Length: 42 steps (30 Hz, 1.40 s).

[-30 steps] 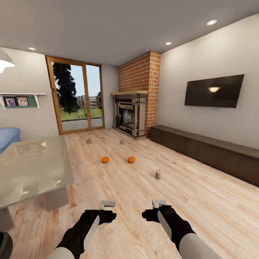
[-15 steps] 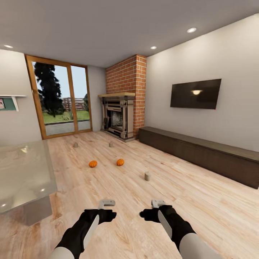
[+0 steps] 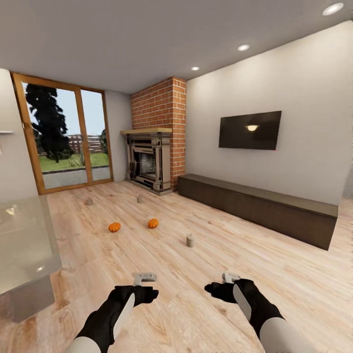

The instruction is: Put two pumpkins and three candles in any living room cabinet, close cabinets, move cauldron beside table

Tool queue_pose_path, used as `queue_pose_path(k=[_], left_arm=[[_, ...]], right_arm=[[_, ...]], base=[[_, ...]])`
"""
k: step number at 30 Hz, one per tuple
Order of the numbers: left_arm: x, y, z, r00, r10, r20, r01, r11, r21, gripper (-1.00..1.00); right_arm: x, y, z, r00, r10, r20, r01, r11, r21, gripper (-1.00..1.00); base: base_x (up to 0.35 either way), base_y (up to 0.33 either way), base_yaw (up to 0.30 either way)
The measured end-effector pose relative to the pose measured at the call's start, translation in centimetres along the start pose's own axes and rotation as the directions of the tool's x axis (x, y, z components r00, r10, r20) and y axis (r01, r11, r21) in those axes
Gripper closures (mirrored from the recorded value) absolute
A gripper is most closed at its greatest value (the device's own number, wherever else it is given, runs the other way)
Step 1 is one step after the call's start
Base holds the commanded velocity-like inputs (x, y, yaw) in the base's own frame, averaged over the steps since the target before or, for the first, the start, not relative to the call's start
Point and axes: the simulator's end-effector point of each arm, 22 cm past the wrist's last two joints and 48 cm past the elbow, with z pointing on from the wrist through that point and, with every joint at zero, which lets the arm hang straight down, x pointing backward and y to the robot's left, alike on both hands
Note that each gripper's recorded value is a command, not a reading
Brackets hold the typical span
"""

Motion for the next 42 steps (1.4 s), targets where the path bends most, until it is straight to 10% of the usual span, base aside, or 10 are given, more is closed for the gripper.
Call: queue_pose_path(k=[8, 42], left_arm=[[0.6, 0.0, 0.4, 1.0, 0.004, -0.013, -0.004, 1.0, 0.0, -1.0], [2.8, 0.3, 1.9, 0.998, 0.01, -0.063, -0.01, 1.0, -0.007, -1.0]], right_arm=[[2.0, -5.9, 0.2, 0.981, 0.195, 0.005, -0.195, 0.98, 0.035, -1.0], [7.6, -9.1, 3.3, 0.975, 0.209, 0.073, -0.216, 0.971, 0.107, -1.0]], base=[[0.0, 0.0, -0.147], [0.268, -0.096, -0.145]])
